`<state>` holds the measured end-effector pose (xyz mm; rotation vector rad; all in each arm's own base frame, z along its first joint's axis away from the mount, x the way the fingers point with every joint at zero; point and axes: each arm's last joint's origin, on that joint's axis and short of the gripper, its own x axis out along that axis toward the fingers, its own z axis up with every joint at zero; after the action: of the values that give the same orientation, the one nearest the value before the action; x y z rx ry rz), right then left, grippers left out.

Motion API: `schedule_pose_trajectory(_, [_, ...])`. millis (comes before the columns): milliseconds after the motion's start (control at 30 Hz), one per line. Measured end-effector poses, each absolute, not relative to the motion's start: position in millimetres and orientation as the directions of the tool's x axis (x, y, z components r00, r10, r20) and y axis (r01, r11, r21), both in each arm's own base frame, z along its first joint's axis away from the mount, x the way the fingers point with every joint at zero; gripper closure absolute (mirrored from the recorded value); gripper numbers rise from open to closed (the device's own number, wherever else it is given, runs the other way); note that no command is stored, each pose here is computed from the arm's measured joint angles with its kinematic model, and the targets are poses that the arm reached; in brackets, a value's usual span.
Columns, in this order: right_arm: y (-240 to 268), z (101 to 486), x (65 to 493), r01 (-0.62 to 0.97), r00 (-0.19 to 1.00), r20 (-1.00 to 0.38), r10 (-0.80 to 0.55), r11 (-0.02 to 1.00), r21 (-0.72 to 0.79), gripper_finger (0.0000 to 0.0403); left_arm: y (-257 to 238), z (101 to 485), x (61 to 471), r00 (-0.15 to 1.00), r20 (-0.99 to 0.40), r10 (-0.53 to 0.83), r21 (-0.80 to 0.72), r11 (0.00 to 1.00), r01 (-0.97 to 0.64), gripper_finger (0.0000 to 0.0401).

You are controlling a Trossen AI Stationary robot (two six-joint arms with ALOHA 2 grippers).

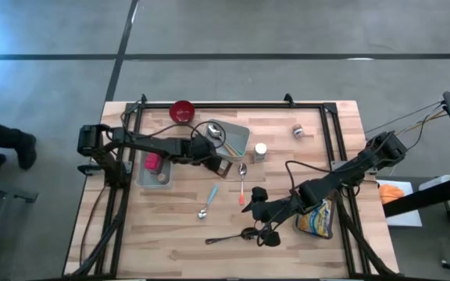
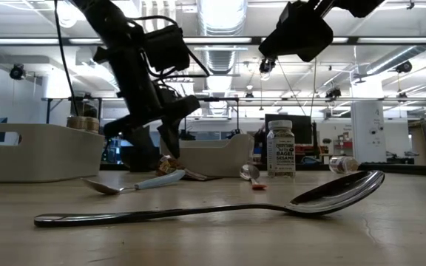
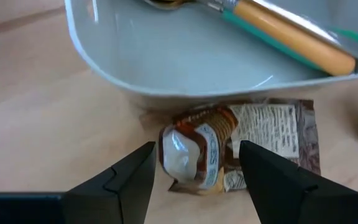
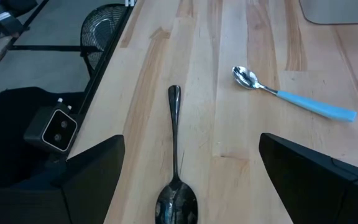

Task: Pick & Place Food Item
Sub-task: Put the brown seasoning pack into the left gray bin

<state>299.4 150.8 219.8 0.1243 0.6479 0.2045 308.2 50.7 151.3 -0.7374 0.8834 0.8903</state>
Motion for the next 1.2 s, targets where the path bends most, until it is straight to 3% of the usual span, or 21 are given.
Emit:
schedule_pose_trajectory(400, [150.9,220.2,299.6,-0.152,0.779,-0.583,0.230,0.972,0.181,0.0032,49.9,128.7,315.0,0.318,-0.905,0.284,-0.177,0.429,-0.886,0.0178])
schedule_pose_trajectory(533, [150.9,220.2,299.6,-0.152,0.779,-0.583,0.230,0.972,0.181,0.0032,50.2,125.1,318.7,0.324,-0.904,0.277,-0.185,0.430,-0.884,0.0214])
schedule_pose_trajectory(833, [150.8,219.9,299.4,-0.151,0.777,-0.586,0.229,0.972,0.179,0.0032,49.8,133.1,318.0,0.351,-0.898,0.264,-0.215,0.433,-0.875,0.0340])
schedule_pose_trajectory(1033, [150.9,219.9,299.4,-0.155,0.777,-0.586,0.229,0.972,0.174,0.0032,46.0,135.3,318.3,0.379,-0.910,0.169,-0.266,0.464,-0.845,0.0345])
schedule_pose_trajectory(1200, [152.1,224.2,296.9,-0.231,0.783,-0.575,0.237,0.969,0.086,0.0032,39.1,150.9,317.8,0.453,-0.891,0.026,-0.369,0.541,-0.756,0.0346])
